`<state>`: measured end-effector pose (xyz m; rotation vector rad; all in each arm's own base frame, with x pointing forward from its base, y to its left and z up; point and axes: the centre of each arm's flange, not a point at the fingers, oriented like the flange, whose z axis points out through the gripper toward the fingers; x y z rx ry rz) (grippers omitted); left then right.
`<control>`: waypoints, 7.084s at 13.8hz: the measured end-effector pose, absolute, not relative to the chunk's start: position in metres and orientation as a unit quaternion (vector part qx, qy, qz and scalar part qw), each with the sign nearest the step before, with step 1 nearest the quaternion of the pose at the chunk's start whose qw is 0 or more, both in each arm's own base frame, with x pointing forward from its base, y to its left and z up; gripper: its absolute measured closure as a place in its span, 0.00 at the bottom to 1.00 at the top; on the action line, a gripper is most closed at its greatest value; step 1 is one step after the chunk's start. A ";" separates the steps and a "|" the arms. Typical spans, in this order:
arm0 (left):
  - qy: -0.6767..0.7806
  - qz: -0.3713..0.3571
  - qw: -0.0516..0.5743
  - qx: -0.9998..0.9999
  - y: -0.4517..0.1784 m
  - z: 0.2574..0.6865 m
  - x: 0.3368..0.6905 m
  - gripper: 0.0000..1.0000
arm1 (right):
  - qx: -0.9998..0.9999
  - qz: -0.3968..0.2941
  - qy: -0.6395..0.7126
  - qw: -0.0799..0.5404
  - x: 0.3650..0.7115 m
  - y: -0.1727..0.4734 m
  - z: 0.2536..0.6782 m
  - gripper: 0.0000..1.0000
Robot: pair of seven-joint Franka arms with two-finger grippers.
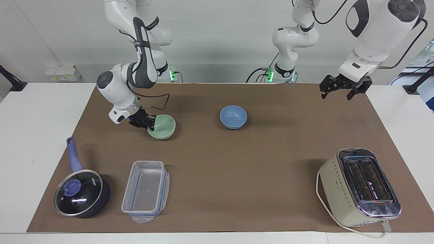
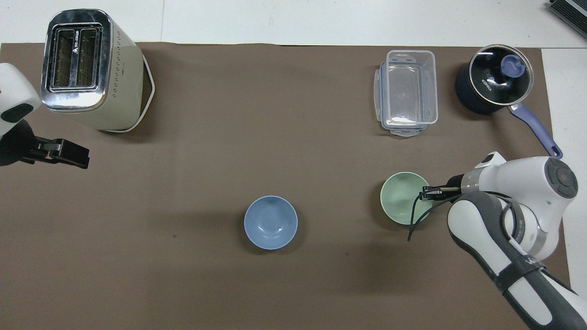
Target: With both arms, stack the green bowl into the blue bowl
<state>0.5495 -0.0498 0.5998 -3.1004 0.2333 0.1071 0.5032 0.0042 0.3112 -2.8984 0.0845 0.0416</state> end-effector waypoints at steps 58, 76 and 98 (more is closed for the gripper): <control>0.035 0.032 -0.021 -0.999 -0.039 0.603 0.550 0.00 | -0.992 -0.011 0.043 0.121 0.445 0.354 0.372 0.52; 0.034 0.034 -0.021 -0.999 -0.038 0.603 0.550 0.00 | -0.994 -0.037 0.100 0.009 0.524 0.028 0.635 0.00; 0.034 0.034 -0.021 -0.999 -0.038 0.603 0.550 0.00 | -0.995 -0.002 0.105 0.000 0.549 0.019 0.635 0.00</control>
